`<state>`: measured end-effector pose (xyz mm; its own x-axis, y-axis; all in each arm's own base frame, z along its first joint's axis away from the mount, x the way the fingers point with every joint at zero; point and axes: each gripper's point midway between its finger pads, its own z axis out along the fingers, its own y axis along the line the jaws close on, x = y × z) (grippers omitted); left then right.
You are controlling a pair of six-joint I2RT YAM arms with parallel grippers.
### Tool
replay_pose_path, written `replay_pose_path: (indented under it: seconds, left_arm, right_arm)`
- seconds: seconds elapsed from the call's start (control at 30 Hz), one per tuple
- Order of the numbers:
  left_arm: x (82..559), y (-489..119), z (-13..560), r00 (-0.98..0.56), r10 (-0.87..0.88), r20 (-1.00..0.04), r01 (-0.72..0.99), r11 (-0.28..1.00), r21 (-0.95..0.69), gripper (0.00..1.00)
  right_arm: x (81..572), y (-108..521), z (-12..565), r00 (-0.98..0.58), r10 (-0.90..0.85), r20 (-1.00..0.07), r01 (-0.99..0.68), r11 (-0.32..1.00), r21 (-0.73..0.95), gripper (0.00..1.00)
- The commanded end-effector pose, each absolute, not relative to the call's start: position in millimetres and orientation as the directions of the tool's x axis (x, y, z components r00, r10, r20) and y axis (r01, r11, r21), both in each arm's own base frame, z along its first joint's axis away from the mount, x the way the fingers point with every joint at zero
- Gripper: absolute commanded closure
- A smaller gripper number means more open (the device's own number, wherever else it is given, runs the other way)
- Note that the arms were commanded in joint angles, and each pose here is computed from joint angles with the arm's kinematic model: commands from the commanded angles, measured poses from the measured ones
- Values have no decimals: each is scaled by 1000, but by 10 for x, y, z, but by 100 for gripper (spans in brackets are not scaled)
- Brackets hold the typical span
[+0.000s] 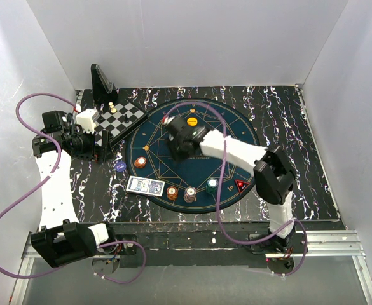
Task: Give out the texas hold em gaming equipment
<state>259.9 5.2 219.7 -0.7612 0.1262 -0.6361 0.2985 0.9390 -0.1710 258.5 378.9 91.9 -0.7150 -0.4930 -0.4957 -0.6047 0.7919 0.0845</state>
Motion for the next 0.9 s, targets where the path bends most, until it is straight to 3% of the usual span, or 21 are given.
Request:
replay_pose_path:
  seconds: [0.0,0.33,0.67,0.73,0.87]
  left_arm:
    - [2569,5,2175,-760,126,-638,317,928,-194,2]
    - [2622,-50,2016,-782,162,-602,377,892,-249,2]
    - [2742,-87,1901,-806,140,-576,377,871,-316,2]
    - [2737,-103,1928,-802,139,-580,381,868,-319,2]
    - [2722,-102,1983,-791,139,-596,383,872,-305,2]
  right_arm:
    - [3624,3405,1479,-717,-306,-626,-452,888,84,87]
    - [5001,2803,1084,-771,-128,-624,-204,978,51,88]
    - [5286,2681,689,-801,-74,-594,-167,981,103,83]
    - [5303,2675,618,-809,-66,-585,-162,980,114,74]
    - [5318,2663,509,-822,-63,-565,-158,980,121,32]
